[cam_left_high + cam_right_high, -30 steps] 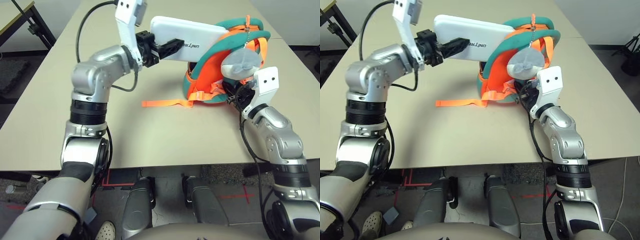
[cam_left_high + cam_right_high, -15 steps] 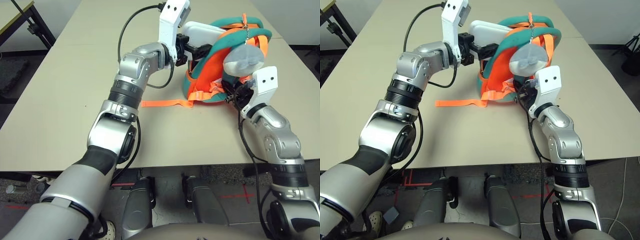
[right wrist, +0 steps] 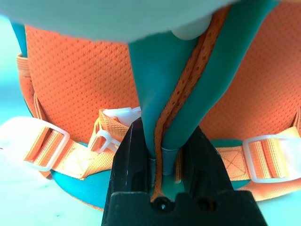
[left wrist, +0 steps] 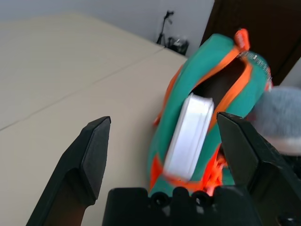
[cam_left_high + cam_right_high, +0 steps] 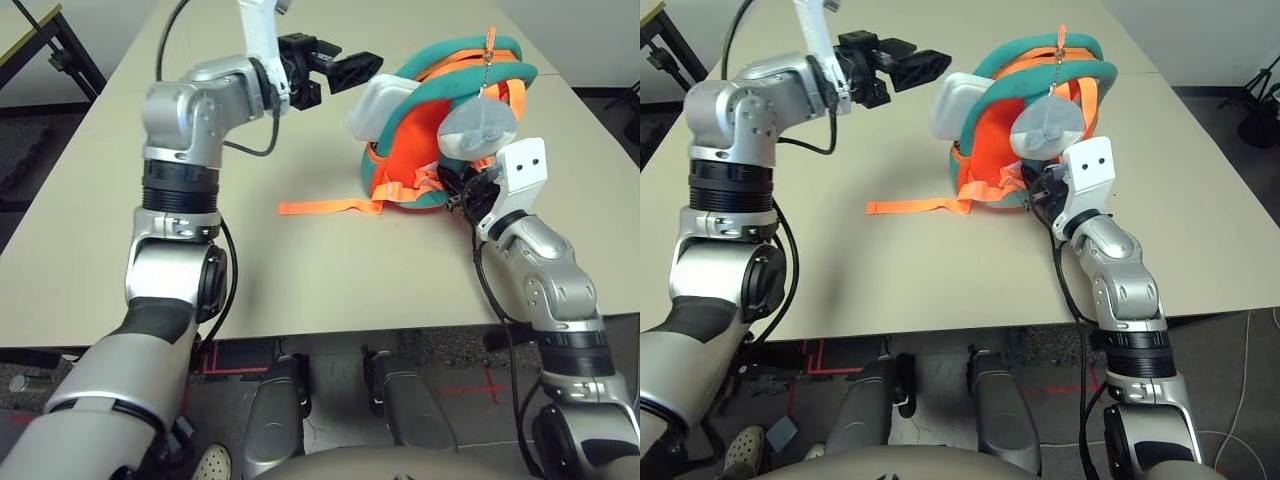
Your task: Put the pencil case into the backpack and zip it.
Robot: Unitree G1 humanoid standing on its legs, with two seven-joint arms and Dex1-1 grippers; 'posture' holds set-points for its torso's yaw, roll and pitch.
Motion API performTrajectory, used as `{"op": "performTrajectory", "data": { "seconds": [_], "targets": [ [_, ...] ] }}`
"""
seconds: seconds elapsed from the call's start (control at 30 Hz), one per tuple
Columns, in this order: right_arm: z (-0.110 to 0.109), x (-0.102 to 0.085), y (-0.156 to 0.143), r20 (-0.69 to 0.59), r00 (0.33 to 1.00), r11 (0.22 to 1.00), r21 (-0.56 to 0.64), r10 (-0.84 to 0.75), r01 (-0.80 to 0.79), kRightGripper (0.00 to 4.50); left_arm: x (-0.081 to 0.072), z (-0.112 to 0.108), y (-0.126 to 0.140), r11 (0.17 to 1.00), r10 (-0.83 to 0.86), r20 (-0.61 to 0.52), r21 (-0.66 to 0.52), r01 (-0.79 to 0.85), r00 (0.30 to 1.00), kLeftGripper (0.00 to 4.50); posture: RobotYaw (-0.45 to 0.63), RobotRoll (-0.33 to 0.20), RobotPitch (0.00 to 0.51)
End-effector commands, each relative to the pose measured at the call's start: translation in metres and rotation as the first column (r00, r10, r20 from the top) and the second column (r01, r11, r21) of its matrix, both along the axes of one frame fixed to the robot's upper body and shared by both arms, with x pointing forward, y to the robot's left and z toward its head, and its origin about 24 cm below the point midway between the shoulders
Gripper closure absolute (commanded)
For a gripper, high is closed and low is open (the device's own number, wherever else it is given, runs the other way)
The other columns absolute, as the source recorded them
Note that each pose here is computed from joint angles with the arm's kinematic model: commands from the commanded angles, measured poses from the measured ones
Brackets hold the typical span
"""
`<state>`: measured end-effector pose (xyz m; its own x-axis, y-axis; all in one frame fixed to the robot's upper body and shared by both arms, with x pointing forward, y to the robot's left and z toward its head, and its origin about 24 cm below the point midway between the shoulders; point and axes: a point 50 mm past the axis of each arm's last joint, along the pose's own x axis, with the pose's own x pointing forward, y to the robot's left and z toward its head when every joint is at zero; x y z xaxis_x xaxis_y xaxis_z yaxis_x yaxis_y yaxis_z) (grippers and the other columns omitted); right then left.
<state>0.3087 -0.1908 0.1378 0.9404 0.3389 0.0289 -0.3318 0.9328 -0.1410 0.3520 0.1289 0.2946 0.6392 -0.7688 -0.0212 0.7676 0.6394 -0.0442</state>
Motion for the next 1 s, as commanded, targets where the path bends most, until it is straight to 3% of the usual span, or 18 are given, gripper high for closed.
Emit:
{"op": "performTrajectory", "data": {
  "seconds": [0.03,0.37,0.47,0.8,1.0],
  "targets": [
    [-0.018,0.001,0.001,-0.084,0.996,1.000,-0.012,0.007,-0.008,3.71,-0.008,-0.006,0.007,0.999,-0.017,-0.029,0.028,0.018,0.999,0.00,-0.11,0.000,0.166],
    [-0.019,0.004,0.003,-0.082,0.997,1.000,-0.011,0.014,-0.015,3.71,-0.017,-0.022,0.005,0.998,-0.057,-0.096,0.035,0.061,0.994,0.00,-0.10,0.000,0.158],
    [-0.018,0.004,0.003,-0.079,0.997,1.000,-0.011,0.014,-0.015,3.71,-0.014,-0.027,0.001,0.997,-0.071,-0.125,0.010,0.073,0.990,0.59,-0.10,0.000,0.158],
    [-0.017,0.002,0.002,-0.072,0.997,1.000,-0.017,0.009,-0.010,3.71,0.005,-0.040,-0.014,0.998,-0.064,-0.145,0.008,0.066,0.987,4.48,-0.12,0.000,0.159],
    [-0.016,0.002,0.002,-0.068,0.998,1.000,-0.017,0.004,-0.005,3.71,0.019,-0.043,-0.030,0.994,-0.103,-0.160,-0.051,0.096,0.982,4.50,-0.13,0.000,0.159]
  ]
}}
